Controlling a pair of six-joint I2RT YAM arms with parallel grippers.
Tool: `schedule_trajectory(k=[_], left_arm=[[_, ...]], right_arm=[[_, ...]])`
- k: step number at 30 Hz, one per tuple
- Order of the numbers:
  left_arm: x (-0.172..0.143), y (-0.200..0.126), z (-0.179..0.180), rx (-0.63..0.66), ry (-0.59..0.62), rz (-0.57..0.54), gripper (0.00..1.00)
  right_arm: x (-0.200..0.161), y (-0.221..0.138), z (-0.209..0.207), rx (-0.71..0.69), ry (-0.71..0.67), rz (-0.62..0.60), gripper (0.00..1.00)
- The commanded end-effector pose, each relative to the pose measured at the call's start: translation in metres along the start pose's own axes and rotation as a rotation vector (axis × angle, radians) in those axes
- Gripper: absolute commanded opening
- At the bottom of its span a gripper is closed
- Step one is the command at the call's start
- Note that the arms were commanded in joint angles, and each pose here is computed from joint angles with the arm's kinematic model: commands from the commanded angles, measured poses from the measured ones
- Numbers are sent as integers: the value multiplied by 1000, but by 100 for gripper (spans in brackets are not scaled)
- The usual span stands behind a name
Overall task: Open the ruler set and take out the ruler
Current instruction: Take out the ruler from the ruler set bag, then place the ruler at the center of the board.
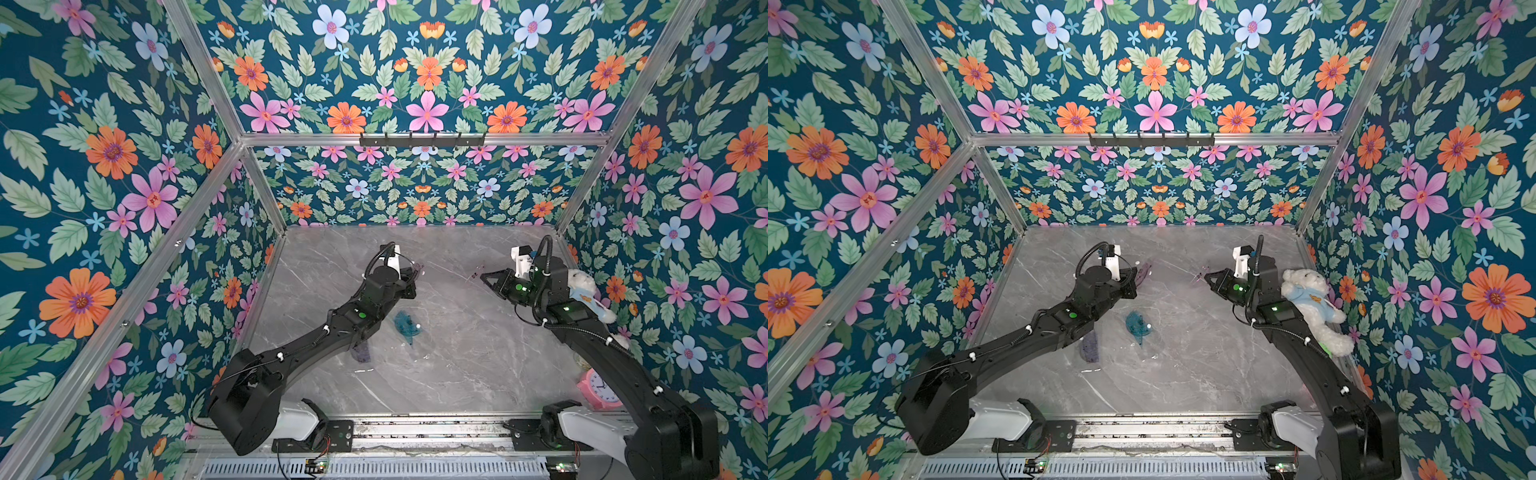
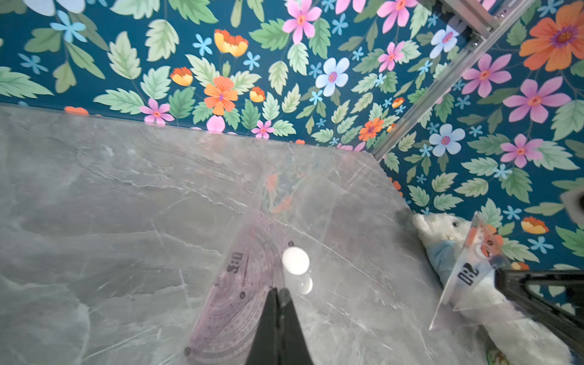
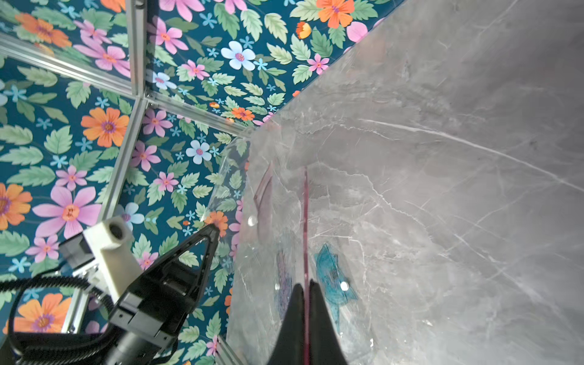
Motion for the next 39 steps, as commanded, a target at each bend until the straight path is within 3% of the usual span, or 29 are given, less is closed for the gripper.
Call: schedule_trajectory(k=[1,9,18,26,32,33,39], left_arm=[[13,-4,6,-21,-15,-36,0],[26,-10,29,-30,-50,-44,0],[39,-15,34,-26,-19,-35,0],[45,-23,41,7,-21,-52,0],[40,-23,43,6,-33,-36,0],[40,-22,43,6,-32,-34,0],[37,-22,43,5,-30,-20,0]], right_arm=[[16,20,12,71,41,13,0],[53,124,-23,88,221,69,0],[65,217,-58,-4,257,153,0],[58,253,-90,-54,308,210,0],[52,257,-99,-53,313,223,0],[51,257,-101,-58,315,224,2],[48,251,-110,-91,303,226,37]])
Point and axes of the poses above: each gripper's point midway between its finger pads, its own y axis out along the fingers, its own z axis along the line the jaws close on, x = y × z, the point moved 2 cm from there along -y, back along the fingers, and after that the axes turned 6 degrees about y, right-handed, at the moved point
